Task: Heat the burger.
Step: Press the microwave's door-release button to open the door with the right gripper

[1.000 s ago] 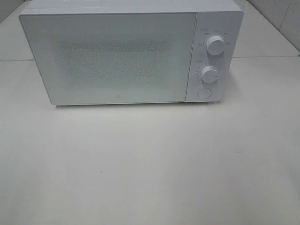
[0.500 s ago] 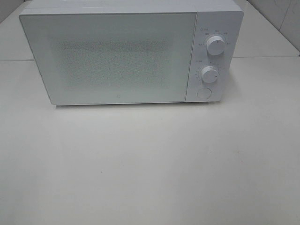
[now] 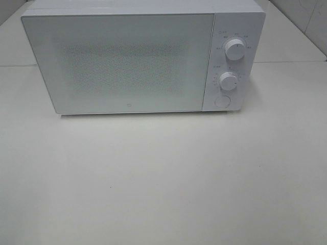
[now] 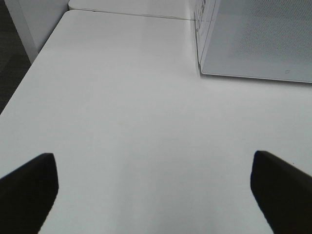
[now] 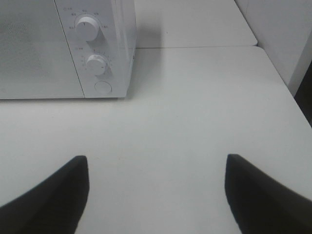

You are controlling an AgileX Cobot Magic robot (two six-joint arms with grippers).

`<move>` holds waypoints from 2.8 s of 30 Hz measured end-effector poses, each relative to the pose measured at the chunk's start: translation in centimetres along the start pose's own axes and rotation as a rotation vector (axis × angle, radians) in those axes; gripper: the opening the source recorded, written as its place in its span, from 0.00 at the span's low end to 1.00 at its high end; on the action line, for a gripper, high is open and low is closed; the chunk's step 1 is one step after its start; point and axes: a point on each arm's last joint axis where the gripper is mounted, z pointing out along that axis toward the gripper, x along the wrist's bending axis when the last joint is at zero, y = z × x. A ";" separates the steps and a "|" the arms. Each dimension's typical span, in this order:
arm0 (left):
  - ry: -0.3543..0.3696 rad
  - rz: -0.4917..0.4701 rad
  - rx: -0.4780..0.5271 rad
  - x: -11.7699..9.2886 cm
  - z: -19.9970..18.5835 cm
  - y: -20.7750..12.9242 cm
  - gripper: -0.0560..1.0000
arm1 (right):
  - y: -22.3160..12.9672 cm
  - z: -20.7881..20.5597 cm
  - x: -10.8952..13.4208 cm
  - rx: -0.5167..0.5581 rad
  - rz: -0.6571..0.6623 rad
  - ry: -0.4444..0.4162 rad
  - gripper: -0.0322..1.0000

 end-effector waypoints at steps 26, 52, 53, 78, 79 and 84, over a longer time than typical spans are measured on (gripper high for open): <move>0.003 0.001 0.000 0.0 0.0 0.0 0.99 | -0.4 0.2 0.0 0.031 -0.001 -0.001 0.77; 0.003 0.001 0.000 0.0 0.0 0.0 0.99 | 4.1 10.4 1.4 -0.117 -0.004 0.052 0.73; 0.003 0.001 0.000 0.0 0.0 0.0 0.99 | 4.1 10.8 1.4 -0.126 0.009 0.057 0.72; 0.003 0.001 0.000 0.0 0.0 0.0 0.99 | 2.5 19.2 2.5 -0.061 0.991 0.166 0.06; 0.003 0.001 0.000 0.0 0.0 0.0 0.99 | 2.0 19.9 2.6 -0.020 1.055 0.147 0.06; 0.003 0.001 0.000 0.0 0.0 0.0 0.99 | 1.0 21.3 2.7 0.044 1.165 0.113 0.06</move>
